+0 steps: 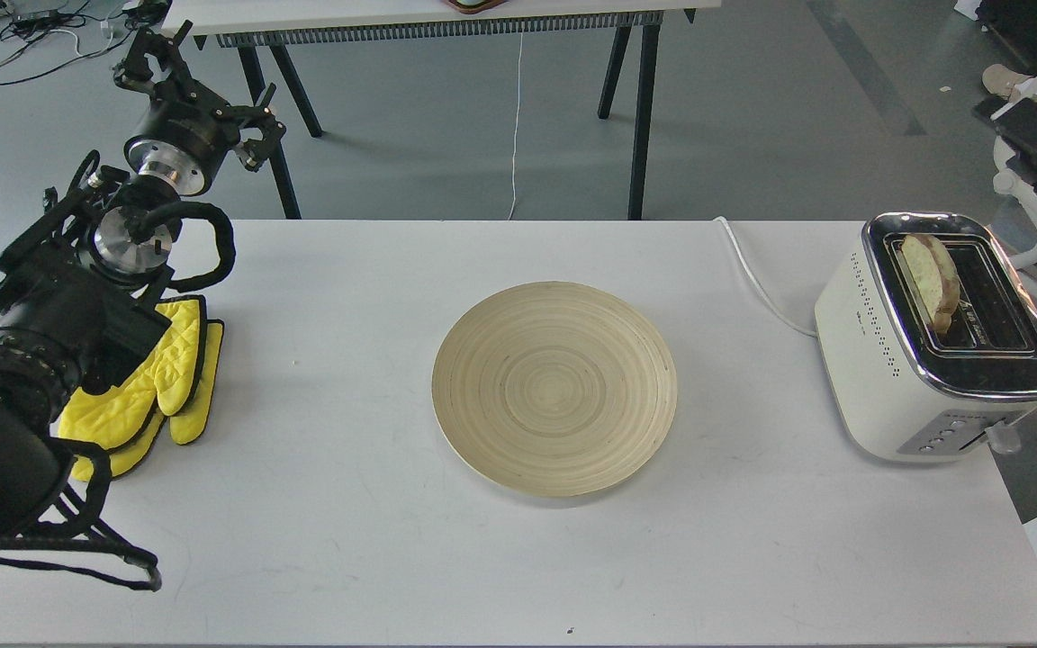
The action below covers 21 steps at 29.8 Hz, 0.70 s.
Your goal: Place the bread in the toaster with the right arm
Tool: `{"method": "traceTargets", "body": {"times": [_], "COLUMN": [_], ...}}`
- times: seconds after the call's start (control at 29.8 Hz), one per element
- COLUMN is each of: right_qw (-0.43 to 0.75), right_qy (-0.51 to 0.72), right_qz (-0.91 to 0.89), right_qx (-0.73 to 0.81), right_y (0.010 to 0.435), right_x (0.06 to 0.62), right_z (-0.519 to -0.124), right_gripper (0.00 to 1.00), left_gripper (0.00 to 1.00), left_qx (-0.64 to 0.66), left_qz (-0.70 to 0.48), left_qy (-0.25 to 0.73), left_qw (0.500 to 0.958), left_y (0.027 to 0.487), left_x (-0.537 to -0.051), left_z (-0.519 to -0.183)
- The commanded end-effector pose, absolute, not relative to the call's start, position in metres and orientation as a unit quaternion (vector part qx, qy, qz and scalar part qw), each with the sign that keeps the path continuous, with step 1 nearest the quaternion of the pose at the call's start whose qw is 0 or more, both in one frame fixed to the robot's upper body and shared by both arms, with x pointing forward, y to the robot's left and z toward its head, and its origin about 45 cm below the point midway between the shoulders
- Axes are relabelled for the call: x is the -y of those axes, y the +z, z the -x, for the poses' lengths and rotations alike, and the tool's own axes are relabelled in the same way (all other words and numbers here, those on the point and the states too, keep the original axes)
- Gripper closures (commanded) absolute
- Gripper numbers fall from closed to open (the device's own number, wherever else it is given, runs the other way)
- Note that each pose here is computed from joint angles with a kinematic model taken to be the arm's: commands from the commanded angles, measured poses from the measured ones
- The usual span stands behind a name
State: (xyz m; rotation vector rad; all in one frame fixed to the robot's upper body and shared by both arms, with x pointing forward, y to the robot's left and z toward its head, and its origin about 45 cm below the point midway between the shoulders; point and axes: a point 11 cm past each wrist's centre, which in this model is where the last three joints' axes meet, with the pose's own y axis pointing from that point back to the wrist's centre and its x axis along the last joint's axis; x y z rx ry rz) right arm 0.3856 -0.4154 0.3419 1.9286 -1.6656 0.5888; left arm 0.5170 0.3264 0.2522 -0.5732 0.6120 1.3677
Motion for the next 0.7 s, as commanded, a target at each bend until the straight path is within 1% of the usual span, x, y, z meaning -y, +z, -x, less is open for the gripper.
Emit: {"method": "traceTargets", "body": {"times": [0.0,0.27,0.37,0.47,0.67], "right_qw": [0.157,-0.038,-0.106,-0.143,-0.205], "right_qy": [0.145,0.002,-0.074,-0.127,-0.193], "right_qz": [-0.718,-0.74,-0.731,-0.708,-0.686], "right_qx": [0.663,0.672,0.67,0.68,0.67], "right_y": [0.353,0.348,0.334,0.316,0.285], "right_x": [0.404,0.37,0.368,0.371,0.358], "right_z": [-0.411,-0.463,-0.475,-0.483,-0.495], "right_gripper": [0.0,0.0,0.0,0.0,0.0], "left_gripper": [0.0,0.0,0.0,0.0,0.0], "left_qx": [-0.274,-0.274,-0.274,-0.274,-0.275], "left_qz": [0.257,0.257,0.257,0.257,0.258], "left_qy": [0.613,0.613,0.613,0.613,0.613], "left_qw": [0.695,0.695,0.695,0.695,0.695], "left_y": [0.252,0.252,0.252,0.252,0.252], "left_x": [-0.326,-0.326,-0.326,-0.326,-0.327], "left_z": [-0.517,-0.517,-0.517,-0.517,-0.517]}}
